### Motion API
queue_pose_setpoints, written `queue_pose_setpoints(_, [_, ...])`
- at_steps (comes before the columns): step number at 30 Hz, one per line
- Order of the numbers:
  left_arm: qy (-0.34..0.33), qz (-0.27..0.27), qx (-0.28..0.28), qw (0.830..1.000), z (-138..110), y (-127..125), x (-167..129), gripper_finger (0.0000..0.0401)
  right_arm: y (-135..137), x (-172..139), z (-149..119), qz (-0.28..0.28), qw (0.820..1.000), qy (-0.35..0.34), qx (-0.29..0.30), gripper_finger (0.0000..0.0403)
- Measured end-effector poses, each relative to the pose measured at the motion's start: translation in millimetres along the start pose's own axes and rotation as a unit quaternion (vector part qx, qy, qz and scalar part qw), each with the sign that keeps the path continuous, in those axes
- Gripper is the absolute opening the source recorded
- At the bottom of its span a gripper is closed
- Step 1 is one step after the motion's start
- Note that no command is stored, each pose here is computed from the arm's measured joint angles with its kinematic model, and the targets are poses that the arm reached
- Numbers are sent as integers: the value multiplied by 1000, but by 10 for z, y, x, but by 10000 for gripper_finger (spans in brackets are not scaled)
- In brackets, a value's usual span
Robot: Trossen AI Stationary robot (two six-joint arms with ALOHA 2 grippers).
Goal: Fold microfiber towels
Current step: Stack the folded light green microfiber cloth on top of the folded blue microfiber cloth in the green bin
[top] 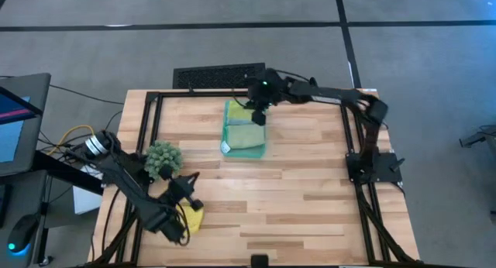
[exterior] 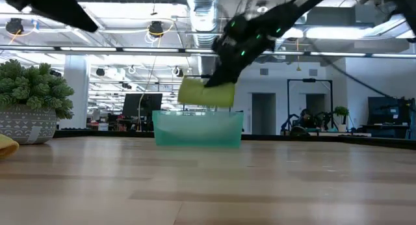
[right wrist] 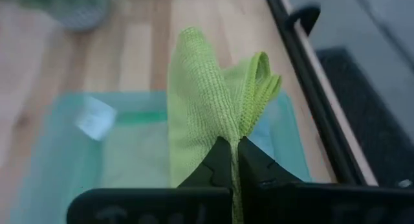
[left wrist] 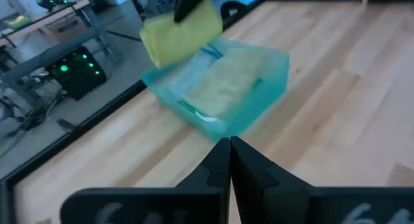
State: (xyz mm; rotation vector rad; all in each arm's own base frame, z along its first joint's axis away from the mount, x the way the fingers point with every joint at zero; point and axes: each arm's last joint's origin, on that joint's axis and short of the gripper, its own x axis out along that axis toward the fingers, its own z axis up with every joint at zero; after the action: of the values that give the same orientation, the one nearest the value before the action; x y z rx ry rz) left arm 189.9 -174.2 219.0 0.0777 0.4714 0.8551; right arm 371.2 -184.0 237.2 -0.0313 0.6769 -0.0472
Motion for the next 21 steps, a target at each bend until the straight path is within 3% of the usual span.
queue_pose_setpoints(7, [-14,3,-17,1000,-166,298,217,0,-525,488,-160,52,997,33,41,24])
queue_pose_setpoints(12, [-7,13,6,1000,-198,351,268,0,-646,482,-184,127,987,52,83,20])
queue_pose_setpoints(21, [-4,26,55,998,-193,375,307,0,-703,580,-304,114,984,79,115,23])
